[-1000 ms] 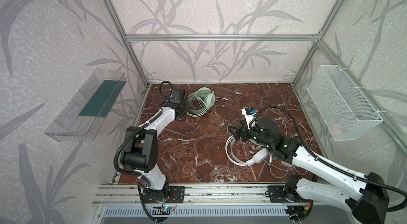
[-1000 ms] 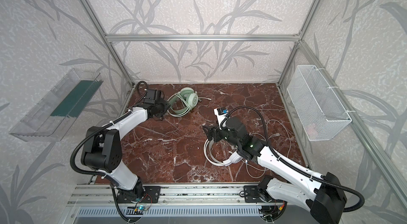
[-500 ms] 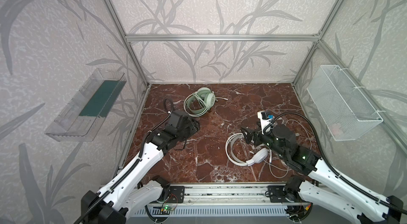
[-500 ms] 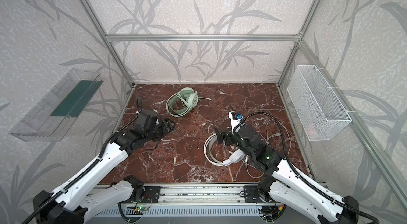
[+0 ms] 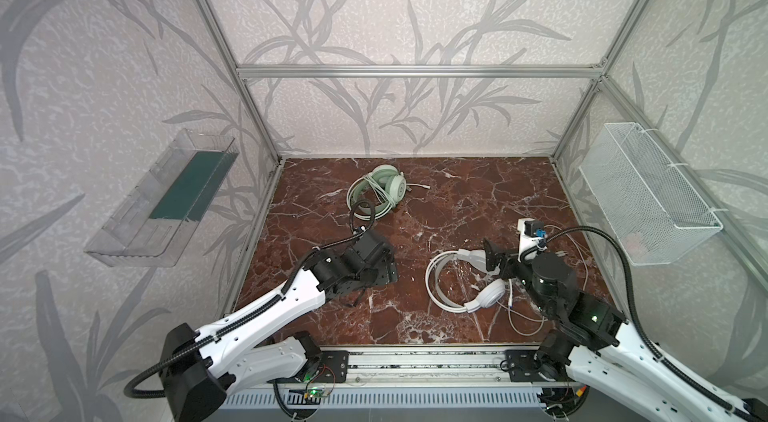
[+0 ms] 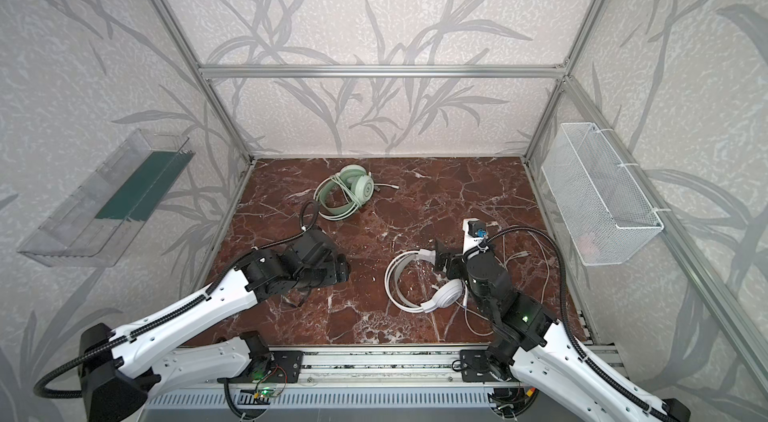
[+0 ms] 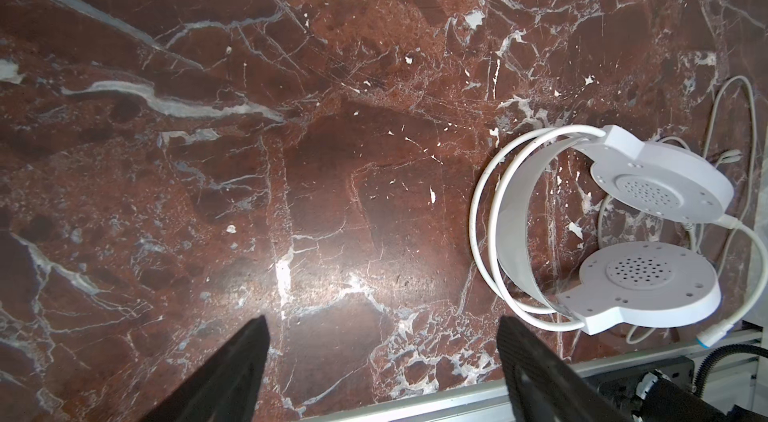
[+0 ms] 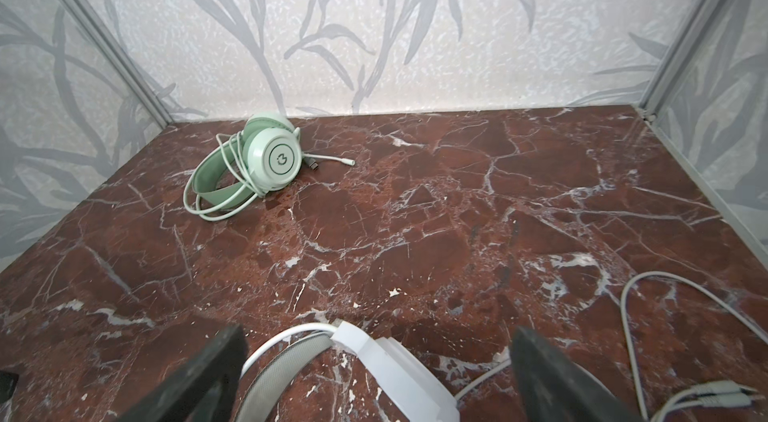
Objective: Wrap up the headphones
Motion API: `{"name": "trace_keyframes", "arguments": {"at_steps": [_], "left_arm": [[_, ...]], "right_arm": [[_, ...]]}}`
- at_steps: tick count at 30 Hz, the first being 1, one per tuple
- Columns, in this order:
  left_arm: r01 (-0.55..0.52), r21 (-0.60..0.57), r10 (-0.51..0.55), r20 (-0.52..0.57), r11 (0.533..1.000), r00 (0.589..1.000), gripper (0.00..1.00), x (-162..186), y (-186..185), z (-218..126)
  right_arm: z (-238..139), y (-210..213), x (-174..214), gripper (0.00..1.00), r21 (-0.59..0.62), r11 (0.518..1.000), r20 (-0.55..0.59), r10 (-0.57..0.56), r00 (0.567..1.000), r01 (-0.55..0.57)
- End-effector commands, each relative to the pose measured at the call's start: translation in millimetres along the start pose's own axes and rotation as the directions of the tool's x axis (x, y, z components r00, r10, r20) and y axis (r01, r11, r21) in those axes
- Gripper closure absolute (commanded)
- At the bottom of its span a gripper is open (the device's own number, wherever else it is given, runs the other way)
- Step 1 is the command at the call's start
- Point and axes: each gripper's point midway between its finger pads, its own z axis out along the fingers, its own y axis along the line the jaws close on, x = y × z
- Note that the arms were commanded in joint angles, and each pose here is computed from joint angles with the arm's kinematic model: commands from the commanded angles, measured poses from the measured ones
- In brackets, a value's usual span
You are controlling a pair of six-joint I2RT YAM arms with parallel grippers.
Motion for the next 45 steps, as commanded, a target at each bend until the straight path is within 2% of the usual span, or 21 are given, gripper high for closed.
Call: {"name": "trace_keyframes", "arguments": {"at_steps": [1, 6, 11, 17, 22, 29, 37, 40, 45], "left_arm": [[-0.065, 0.002, 0.065, 0.025, 0.998, 0.998, 0.09, -4, -16, -2], [-0.125, -0.06, 0.125, 0.002, 0.99, 0.992, 0.07, -1, -33, 1], [-0.166, -0.071, 0.164, -0.03, 0.984, 0.986, 0.07, 2, -45, 3], [-0.249, -0.081, 0.242, -0.083, 0.965, 0.967, 0.06, 6, -66, 8], [-0.294, -0.109, 0.275, -0.162, 0.949, 0.948, 0.06, 14, -77, 21], [-0.326, -0.096, 0.291, -0.267, 0.941, 0.919, 0.06, 31, -96, 44], [-0.358, -0.221, 0.245, -0.414, 0.907, 0.877, 0.03, 45, -92, 64], [-0.357, -0.246, 0.226, -0.438, 0.901, 0.87, 0.03, 45, -93, 68], [-0.297, -0.199, 0.161, -0.507, 0.934, 0.847, 0.04, 52, -90, 88]], "right_arm": [[-12, -21, -9, 0.01, 0.08, 0.996, 0.059, 0.036, 0.998, -0.041], [-26, -35, -11, 0.01, 0.101, 0.993, 0.084, 0.051, 0.995, -0.059], [-38, -43, -18, 0.01, 0.127, 0.99, 0.079, 0.045, 0.996, -0.055], [-50, -51, -22, 0.01, 0.154, 0.988, 0.03, -0.017, 0.999, 0.012], [-54, -53, -19, 0.01, 0.155, 0.986, -0.008, -0.061, 0.998, 0.062], [-55, -50, -16, 0.01, 0.121, 0.991, 0.001, -0.047, 0.999, 0.047], [-56, -50, -15, 0.01, 0.115, 0.993, 0.009, -0.036, 0.999, 0.035], [-55, -48, -12, 0.01, 0.102, 0.994, 0.007, -0.029, 1.0, 0.028], [-55, -46, -14, 0.01, 0.086, 0.996, 0.014, -0.031, 0.999, 0.029]]}}
